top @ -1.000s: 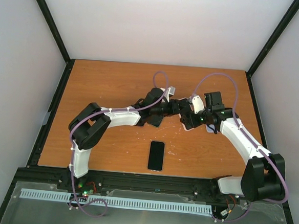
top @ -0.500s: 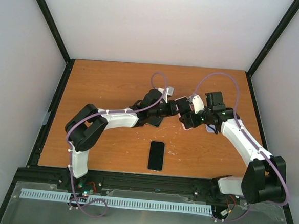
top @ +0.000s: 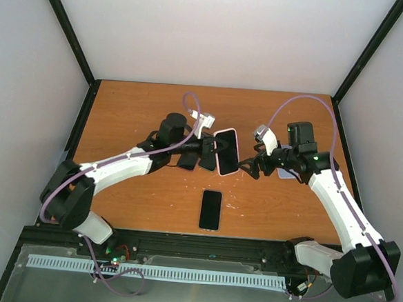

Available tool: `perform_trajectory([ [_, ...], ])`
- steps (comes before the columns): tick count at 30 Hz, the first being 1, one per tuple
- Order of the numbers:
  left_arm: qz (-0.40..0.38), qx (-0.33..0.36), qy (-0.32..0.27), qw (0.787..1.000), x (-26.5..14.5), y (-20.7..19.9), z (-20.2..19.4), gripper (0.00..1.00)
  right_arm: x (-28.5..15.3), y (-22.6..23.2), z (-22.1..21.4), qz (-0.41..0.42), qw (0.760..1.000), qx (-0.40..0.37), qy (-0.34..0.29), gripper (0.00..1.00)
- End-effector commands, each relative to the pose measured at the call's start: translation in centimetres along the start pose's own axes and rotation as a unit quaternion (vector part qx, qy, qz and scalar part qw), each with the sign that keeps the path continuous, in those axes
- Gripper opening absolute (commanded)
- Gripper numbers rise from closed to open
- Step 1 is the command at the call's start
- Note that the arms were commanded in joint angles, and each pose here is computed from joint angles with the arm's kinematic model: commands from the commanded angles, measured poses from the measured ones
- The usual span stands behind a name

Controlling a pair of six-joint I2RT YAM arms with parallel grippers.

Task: Take the phone out of the phone case
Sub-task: Adjust the phone.

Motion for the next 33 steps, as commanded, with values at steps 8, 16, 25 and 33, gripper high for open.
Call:
perform_trajectory([
  [8,-0.197,0.200,-0.005,0.960,-6.6,-9.1,1.0,0.00,-5.1,8.7,-3.3,0.213,0.965,-0.153,0.018,0.97],
  [16,-0.275,0.225,-0.021,0.935,-8.6,-12.1,1.5,0.00,-4.0,9.5,-4.8,0.243,0.955,-0.162,0.052,0.65],
  [25,-0.259,0.163,-0.015,0.952,-7.8,-11.8,3.0,0.00,-3.6,11.5,-4.1,0.225,0.943,-0.242,0.043,0.61],
  [33,-0.273,0.146,-0.017,0.951,-7.7,-12.0,3.2,0.00,-4.0,13.2,-4.4,0.247,0.927,-0.278,0.047,0.52],
])
Point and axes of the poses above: each gripper's point midway between its finger pads, its own x axis out along the fingers, its own y axis along the line the jaws close on, z = x × y, the point moved 4 cm from there along -x, back along the fingers, and after that the axes turned 10 degrees about x, right-handed, at the moved point
